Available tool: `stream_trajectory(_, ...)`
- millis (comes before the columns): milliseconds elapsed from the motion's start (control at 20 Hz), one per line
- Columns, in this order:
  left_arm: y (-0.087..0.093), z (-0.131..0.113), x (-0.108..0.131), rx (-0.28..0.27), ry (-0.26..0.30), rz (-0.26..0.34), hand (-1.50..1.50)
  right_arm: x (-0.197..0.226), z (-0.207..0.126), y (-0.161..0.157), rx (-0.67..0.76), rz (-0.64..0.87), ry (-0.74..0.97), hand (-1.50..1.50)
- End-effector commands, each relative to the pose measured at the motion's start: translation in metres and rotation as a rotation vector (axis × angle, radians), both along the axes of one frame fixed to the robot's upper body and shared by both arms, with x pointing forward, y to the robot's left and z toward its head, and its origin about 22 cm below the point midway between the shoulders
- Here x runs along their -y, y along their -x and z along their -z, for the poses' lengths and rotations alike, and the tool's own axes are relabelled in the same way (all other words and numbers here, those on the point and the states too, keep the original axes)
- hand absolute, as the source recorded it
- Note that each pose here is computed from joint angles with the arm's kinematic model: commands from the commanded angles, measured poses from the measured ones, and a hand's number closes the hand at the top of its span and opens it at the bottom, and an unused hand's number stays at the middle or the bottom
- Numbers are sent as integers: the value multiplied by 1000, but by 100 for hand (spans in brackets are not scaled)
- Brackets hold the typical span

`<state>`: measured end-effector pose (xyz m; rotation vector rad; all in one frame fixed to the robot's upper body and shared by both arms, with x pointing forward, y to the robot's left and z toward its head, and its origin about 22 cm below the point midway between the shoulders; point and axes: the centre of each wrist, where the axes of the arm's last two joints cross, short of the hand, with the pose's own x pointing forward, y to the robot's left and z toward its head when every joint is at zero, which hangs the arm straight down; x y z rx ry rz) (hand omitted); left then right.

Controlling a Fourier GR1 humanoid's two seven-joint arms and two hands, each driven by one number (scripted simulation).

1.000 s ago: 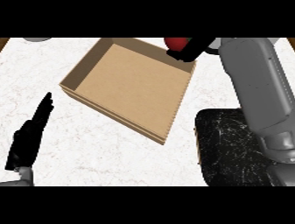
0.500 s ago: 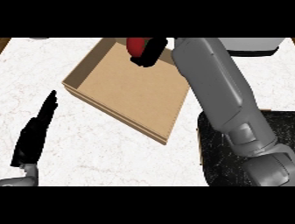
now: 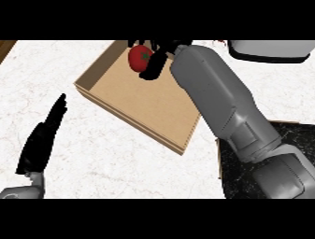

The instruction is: Pick the tomato from the tray and place it in the cardboard box

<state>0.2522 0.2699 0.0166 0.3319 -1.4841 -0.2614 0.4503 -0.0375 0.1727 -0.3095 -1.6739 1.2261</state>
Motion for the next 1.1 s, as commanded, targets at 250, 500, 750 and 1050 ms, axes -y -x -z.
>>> stream_trajectory(250, -26, -14, 3, -3, 14, 50, 0, 7, 25, -2, -49, 47, -126, -150)
stream_trajectory(500, -9, -8, 5, 19, 0, 19, 0, 17, 24, -6, -43, 180, -433, -150)
stream_trajectory(750, -6, 7, -15, 1, 9, -24, 0, 23, 16, -10, -80, 201, -676, -150)
stream_trajectory(1050, 3, 5, -10, 6, 3, -5, 0, 88, -7, -28, -80, 338, -831, -150)
